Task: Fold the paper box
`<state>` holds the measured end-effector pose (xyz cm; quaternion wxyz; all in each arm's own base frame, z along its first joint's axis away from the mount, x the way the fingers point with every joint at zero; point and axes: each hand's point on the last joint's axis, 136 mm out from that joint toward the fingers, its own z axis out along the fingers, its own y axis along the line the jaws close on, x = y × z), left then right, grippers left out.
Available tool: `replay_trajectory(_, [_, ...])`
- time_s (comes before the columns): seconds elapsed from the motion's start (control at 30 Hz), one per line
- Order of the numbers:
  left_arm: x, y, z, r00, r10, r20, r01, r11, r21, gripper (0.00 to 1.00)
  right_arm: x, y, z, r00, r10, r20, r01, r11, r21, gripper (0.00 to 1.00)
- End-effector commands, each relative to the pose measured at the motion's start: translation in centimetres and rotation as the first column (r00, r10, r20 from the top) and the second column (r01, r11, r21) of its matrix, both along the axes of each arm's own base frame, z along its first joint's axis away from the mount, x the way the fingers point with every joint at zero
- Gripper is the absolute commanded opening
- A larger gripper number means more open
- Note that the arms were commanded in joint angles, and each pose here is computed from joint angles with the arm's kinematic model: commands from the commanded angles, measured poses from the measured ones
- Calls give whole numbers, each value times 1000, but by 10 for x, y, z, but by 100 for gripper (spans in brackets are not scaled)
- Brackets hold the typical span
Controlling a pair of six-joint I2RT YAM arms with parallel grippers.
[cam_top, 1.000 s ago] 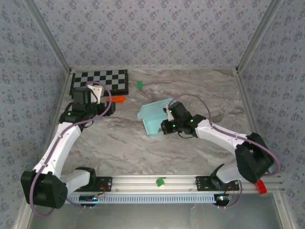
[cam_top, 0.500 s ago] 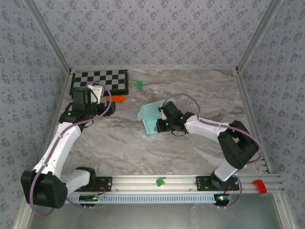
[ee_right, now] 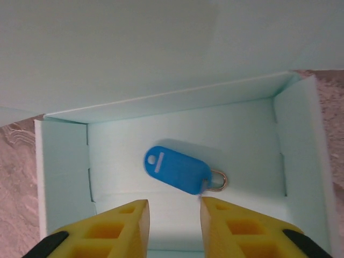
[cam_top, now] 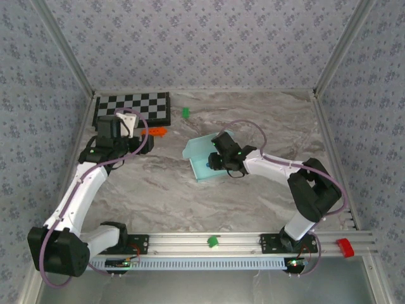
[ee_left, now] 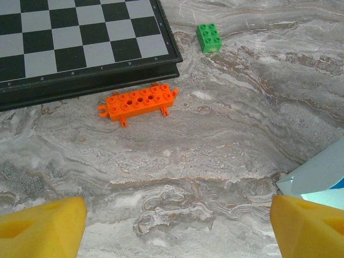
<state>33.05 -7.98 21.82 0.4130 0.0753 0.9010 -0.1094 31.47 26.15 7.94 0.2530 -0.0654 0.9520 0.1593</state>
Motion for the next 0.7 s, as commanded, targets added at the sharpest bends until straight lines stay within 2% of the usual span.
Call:
replay_trajectory(0.0, [0,-4,5,1000,-11,-7,11,999,-31,89,4,-13,21,997,-49,55,50,999,-15,32])
replay_trajectory(0.13, [-4,-17,6,998,-48,-30,46,997,-58,89,3,-19,42,992,-38,122,38,999,3,34])
replay_trajectory(0.37, [-19,-47,-3,992,-95,-88,93,995,-21,88,-3,-43,71,981,-1,193,4,1000,-18,39])
replay_trajectory(0.67, [-39,-99,-8,957,-283,-58,278,958,-74,89,3,-84,89,965,130,229,-132,991,-7,43])
